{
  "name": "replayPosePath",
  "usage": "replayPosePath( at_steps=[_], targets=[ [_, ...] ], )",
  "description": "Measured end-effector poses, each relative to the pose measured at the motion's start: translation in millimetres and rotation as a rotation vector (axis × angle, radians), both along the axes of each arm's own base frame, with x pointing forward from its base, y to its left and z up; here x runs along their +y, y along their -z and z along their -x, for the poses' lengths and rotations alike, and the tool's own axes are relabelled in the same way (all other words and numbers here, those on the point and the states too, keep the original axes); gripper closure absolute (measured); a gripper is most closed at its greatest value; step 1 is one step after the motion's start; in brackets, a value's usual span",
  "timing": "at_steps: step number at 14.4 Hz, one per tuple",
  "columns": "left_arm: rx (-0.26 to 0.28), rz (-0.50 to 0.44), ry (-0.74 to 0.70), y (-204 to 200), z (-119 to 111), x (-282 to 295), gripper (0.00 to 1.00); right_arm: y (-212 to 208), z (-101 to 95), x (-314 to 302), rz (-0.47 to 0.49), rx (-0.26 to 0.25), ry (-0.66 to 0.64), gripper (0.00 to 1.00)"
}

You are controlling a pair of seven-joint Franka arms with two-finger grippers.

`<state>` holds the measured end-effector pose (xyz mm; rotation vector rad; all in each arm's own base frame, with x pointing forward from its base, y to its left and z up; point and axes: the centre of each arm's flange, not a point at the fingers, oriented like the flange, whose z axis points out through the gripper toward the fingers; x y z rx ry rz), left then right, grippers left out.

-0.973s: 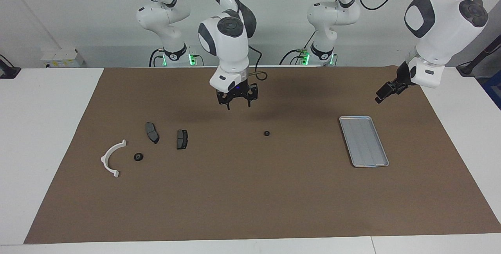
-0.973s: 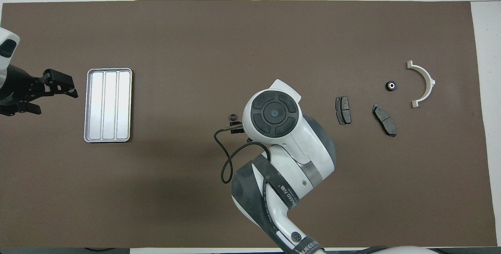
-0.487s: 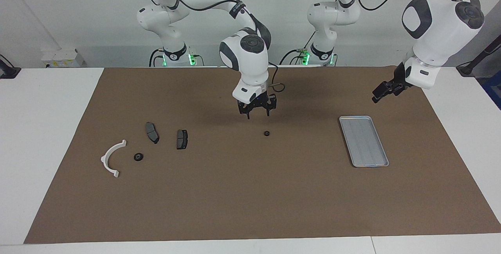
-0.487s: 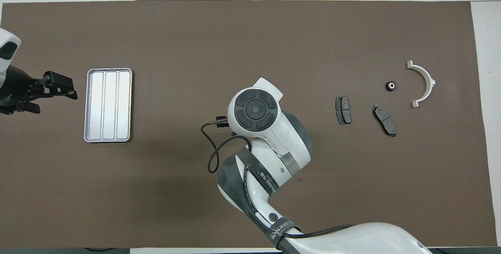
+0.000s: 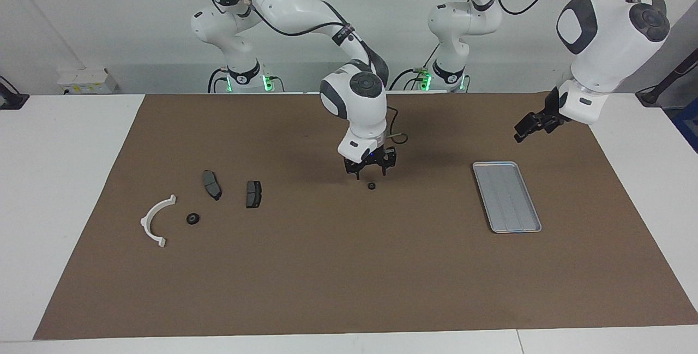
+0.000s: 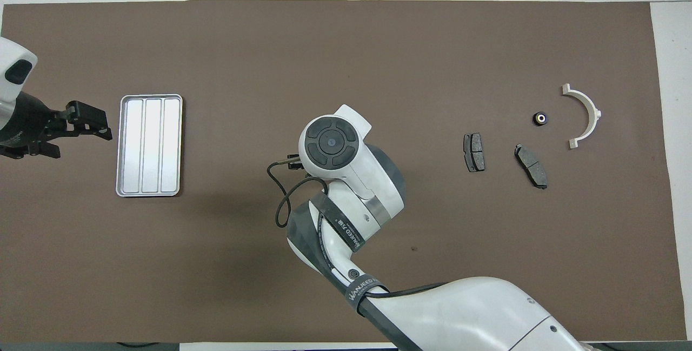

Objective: Place bearing gear from tray to pile

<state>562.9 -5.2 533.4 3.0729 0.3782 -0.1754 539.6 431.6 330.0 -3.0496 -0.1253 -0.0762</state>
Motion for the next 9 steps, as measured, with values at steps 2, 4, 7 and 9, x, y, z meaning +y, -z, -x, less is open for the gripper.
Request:
replayPosePath(
  at_steps=[2, 4, 7, 9],
  targets=[
    [0.013, 0.001, 0.007, 0.9, 1.5, -0.2, 0.0, 7.1, -1.4, 0.5, -0.001, -0.002, 0.001, 0.2],
    [0.012, 0.001, 0.011, 0.8, 1.6, -0.8, 0.0, 9.2, -2.6, 1.0, -0.005, -0.007, 0.002, 0.2],
    [0.009, 0.001, 0.019, -0.5, 1.7, -4.6, 0.0, 13.3, -2.0, 3.0, -0.006, -0.007, 0.0, 0.2],
    [0.009, 0.001, 0.02, -0.6, 1.7, -5.5, 0.0, 17.0, -1.7, 5.0, -0.009, -0.01, -0.003, 0.2]
  ],
)
